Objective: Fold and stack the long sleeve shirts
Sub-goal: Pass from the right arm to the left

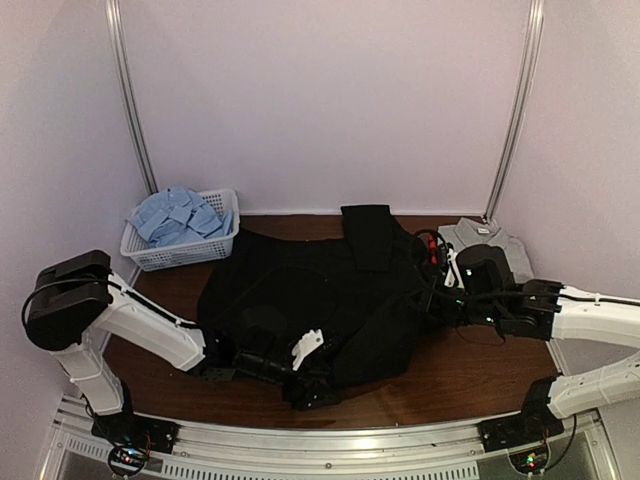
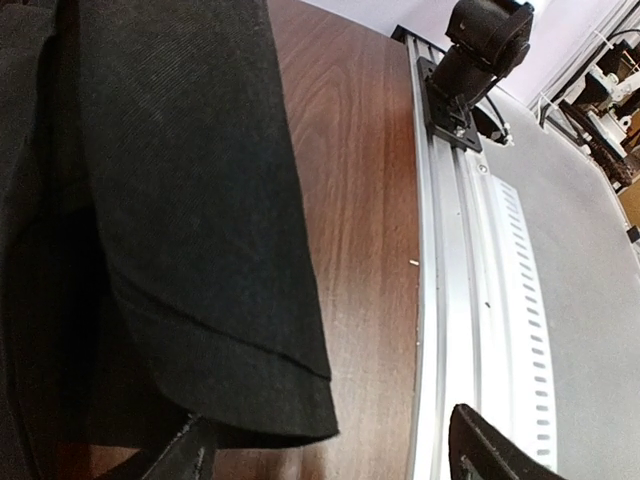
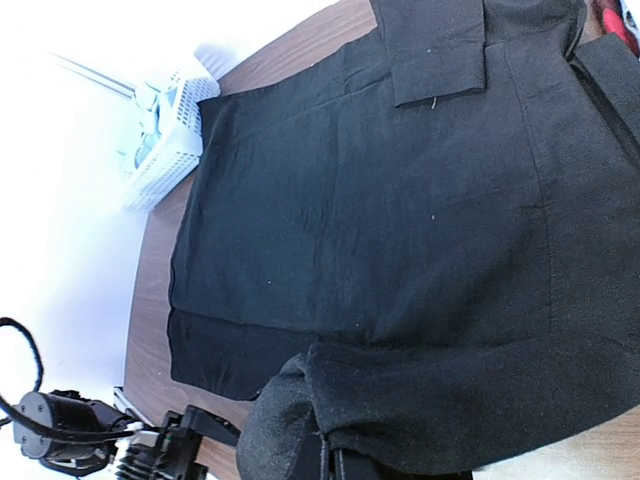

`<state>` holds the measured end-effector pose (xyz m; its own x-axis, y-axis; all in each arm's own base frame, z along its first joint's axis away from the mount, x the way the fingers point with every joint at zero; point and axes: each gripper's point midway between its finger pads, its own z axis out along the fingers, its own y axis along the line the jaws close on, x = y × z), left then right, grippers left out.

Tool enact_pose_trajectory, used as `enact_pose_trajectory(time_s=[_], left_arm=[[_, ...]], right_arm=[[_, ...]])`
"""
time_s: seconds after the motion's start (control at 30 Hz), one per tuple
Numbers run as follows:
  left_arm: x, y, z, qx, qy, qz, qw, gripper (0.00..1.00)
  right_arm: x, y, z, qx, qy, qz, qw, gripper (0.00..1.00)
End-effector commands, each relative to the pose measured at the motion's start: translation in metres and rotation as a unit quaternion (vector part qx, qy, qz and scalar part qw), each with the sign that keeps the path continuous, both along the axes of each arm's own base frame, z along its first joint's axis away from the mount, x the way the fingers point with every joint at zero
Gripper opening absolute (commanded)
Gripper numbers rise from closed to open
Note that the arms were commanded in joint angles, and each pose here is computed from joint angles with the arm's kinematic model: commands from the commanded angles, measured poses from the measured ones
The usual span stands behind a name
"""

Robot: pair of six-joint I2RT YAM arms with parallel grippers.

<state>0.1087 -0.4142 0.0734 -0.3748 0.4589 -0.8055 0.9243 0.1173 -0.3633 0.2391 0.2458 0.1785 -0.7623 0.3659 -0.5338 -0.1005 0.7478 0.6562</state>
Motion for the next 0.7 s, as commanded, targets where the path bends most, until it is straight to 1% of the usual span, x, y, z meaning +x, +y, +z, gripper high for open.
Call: enact_pose_trajectory(time_s=[0.0, 0.07, 0.13, 0.2, 0.33, 0.4, 0.43, 0.53, 0.63, 0.67], left_arm=[[0.006, -0.026, 0.016, -0.041, -0.009, -0.012, 0.999, 0.79], [0.007, -0.034, 0.016, -0.046, -0.009, -0.017, 0.999, 0.76], [0.008, -0.041, 0.017, -0.053, -0.008, -0.019, 0.998, 0.68], [0.008, -0.047, 0.014, -0.054, -0.002, -0.023, 0.998, 0.53], [0.000, -0.053, 0.014, -0.047, 0.023, -0.052, 0.997, 0.26], [-0.006, -0.052, 0.022, -0.050, 0.034, -0.065, 0.996, 0.11], [-0.009, -0.051, 0.027, -0.050, 0.040, -0.070, 0.995, 0.01], [-0.018, -0.048, 0.049, -0.058, 0.064, -0.086, 0.993, 0.00], [-0.019, -0.049, 0.077, -0.064, 0.073, -0.086, 0.992, 0.00], [-0.017, -0.050, 0.088, -0.067, 0.071, -0.082, 0.992, 0.00]], right_arm=[[0.005, 0.009, 0.014, 0.021, -0.017, 0.015, 1.000, 0.00], [0.004, 0.009, 0.011, 0.021, -0.014, 0.016, 1.000, 0.00], [0.003, 0.008, 0.009, 0.023, -0.012, 0.016, 1.000, 0.00], [0.002, 0.008, 0.006, 0.025, -0.010, 0.017, 1.000, 0.00], [0.000, 0.003, 0.000, 0.021, -0.007, 0.011, 1.000, 0.00], [0.000, 0.000, -0.002, 0.013, -0.006, 0.010, 1.000, 0.00], [0.001, -0.002, -0.003, 0.007, -0.007, 0.009, 1.000, 0.00], [0.000, -0.007, -0.013, -0.020, -0.001, 0.014, 1.000, 0.01], [-0.002, -0.011, -0.023, -0.043, 0.007, 0.020, 0.999, 0.10], [-0.003, -0.012, -0.025, -0.048, 0.008, 0.025, 0.999, 0.15]])
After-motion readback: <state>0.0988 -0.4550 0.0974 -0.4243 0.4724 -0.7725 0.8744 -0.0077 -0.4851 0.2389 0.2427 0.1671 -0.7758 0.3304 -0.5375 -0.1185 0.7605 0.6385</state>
